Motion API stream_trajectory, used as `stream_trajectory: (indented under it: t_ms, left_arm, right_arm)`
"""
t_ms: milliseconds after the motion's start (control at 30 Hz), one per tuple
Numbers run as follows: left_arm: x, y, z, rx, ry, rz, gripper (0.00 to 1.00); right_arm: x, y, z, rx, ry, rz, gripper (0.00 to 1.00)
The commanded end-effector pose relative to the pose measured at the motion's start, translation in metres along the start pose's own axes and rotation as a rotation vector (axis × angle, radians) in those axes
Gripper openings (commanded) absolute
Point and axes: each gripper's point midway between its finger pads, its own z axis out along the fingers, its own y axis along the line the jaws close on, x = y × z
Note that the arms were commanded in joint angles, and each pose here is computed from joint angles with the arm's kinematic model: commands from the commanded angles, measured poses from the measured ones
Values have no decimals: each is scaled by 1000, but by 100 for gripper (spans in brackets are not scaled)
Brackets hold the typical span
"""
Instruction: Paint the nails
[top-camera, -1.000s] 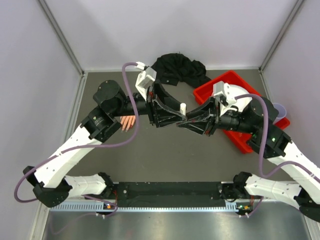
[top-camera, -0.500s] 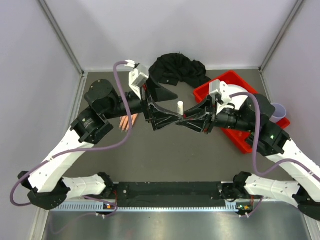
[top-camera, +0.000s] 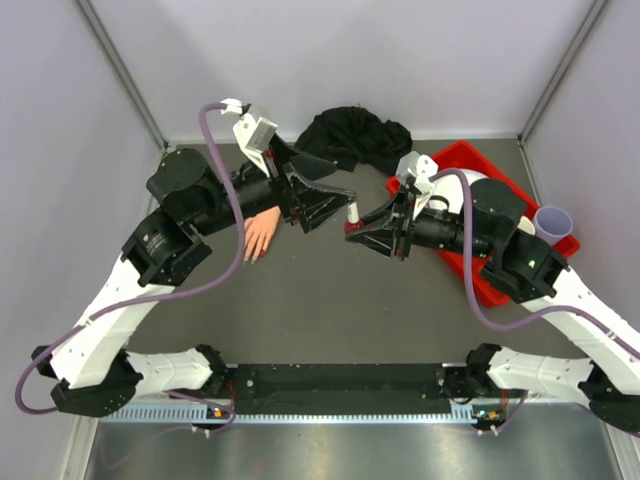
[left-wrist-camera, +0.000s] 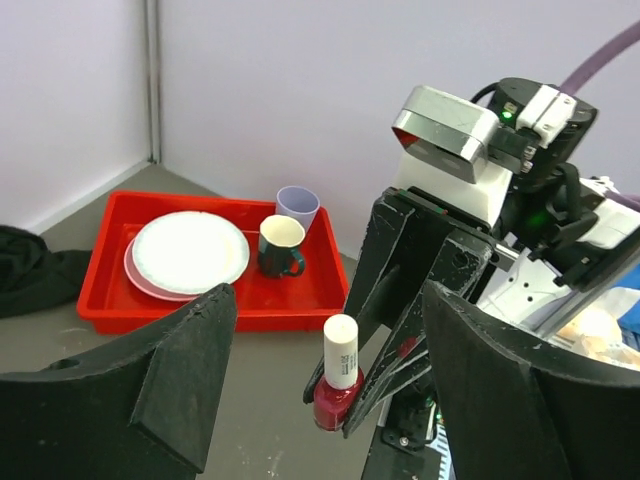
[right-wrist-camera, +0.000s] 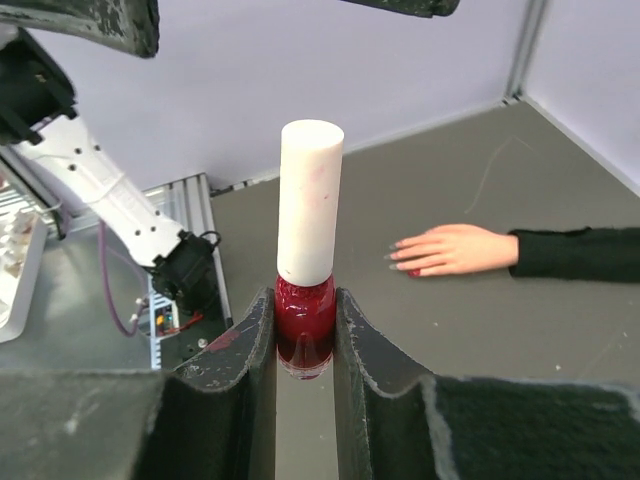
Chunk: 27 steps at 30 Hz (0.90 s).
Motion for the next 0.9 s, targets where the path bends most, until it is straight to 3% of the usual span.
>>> stream_trajectory:
  t_ms: [0, 667, 867]
  left_arm:
    - [-5, 9, 3, -66, 5, -30, 78]
    - [34, 19, 14, -80, 167, -76, 61]
    - [42, 19, 18, -57, 194, -73, 47]
  right_arm:
    - [-19, -12, -2, 77, -40, -22, 0]
    - [-19, -27, 1, 153, -17, -26, 0]
    - [-19, -26, 1, 147, -19, -29, 0]
